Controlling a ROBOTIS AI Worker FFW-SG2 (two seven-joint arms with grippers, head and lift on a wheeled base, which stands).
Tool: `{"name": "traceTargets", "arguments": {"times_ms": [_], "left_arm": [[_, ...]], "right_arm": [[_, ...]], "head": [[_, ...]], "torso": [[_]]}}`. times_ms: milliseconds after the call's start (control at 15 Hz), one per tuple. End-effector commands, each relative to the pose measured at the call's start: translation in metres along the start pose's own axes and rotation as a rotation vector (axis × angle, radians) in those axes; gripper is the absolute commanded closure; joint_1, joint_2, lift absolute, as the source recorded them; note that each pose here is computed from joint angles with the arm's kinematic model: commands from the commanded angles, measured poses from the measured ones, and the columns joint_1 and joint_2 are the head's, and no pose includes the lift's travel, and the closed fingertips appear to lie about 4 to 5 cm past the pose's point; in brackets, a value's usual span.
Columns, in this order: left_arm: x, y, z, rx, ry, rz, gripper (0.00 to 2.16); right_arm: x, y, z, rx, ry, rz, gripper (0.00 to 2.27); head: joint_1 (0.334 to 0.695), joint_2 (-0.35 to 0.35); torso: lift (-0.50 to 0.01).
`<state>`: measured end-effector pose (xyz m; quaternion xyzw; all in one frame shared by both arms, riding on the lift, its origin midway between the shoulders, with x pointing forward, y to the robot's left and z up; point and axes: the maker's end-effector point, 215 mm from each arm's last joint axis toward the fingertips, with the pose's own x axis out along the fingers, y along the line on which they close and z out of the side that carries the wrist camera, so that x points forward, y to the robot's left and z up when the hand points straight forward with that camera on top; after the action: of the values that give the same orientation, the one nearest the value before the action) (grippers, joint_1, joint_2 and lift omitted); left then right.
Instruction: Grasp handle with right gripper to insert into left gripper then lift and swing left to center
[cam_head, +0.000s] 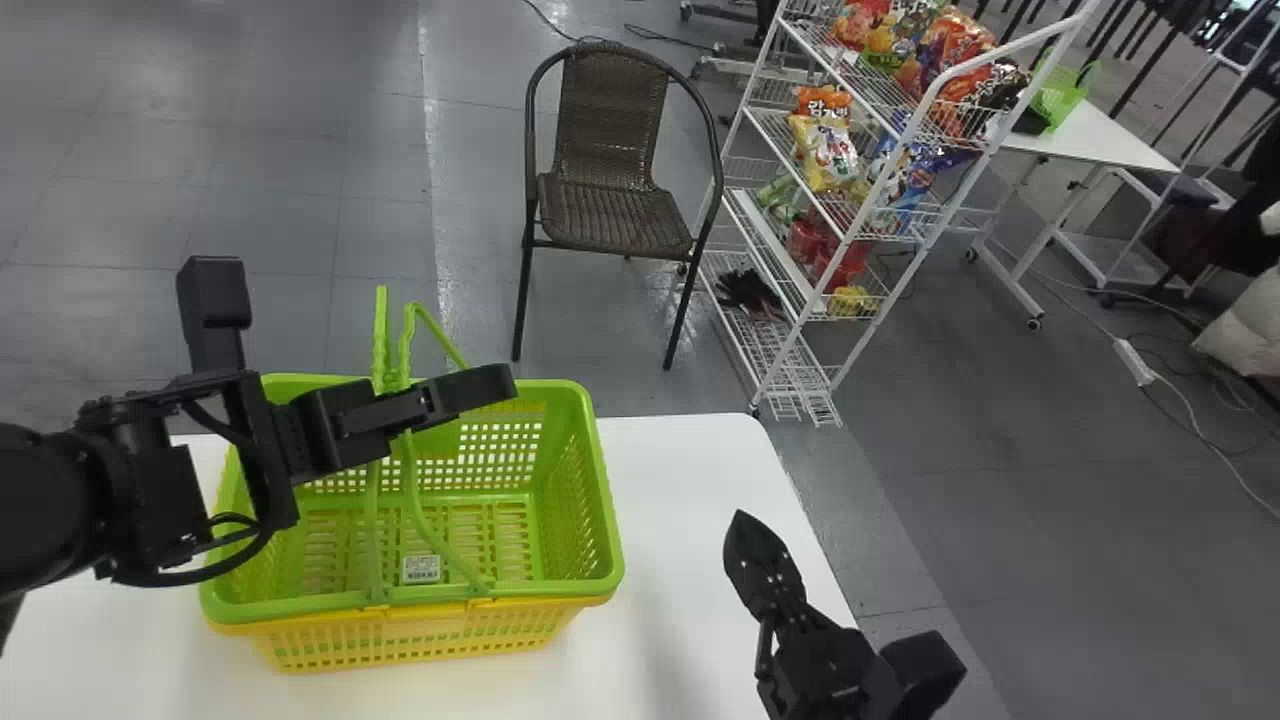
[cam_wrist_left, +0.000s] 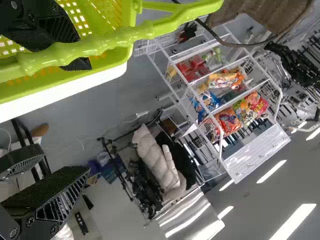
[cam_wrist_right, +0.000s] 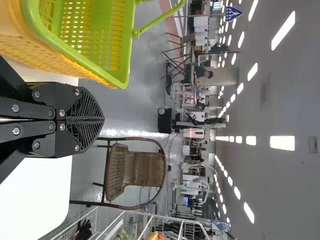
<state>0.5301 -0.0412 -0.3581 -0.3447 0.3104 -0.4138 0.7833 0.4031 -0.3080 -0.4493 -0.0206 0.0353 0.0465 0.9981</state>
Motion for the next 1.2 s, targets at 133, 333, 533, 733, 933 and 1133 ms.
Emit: {"name": "traceTargets", "arguments": {"times_ms": [133,333,533,733,933,1133], "left_arm": [[0.002,0.002,0.000,0.007,0.006,0.007,0.19],[0.004,-0.003,0.003,-0.014,0.001,-0.013,0.20],[0.006,-0.014,0.008,-0.033,-0.010,-0.034,0.20],[0.009,-0.019,0.010,-0.029,0.002,-0.031,0.20],[0.010,-0.028,0.015,-0.041,-0.005,-0.052,0.20],[0.008,-0.038,0.022,-0.066,-0.023,-0.087,0.20]], "right_arm": [[-0.031,-0.015,-0.002,0.019,-0.065,-0.031,0.19],[-0.044,-0.017,-0.019,0.027,-0.049,-0.044,0.09],[-0.050,-0.016,-0.030,0.029,-0.034,-0.037,0.09],[-0.053,-0.018,-0.032,0.031,-0.035,-0.044,0.09],[-0.058,-0.020,-0.035,0.029,-0.034,-0.049,0.09],[-0.061,-0.023,-0.040,0.030,-0.026,-0.055,0.09]], "head": [[0.695,-0.350],[0.695,-0.350],[0.695,-0.350],[0.695,-0.350],[0.695,-0.350],[0.695,-0.350]], "torso": [[0.000],[0.000],[0.000],[0.000],[0.000],[0.000]]}}
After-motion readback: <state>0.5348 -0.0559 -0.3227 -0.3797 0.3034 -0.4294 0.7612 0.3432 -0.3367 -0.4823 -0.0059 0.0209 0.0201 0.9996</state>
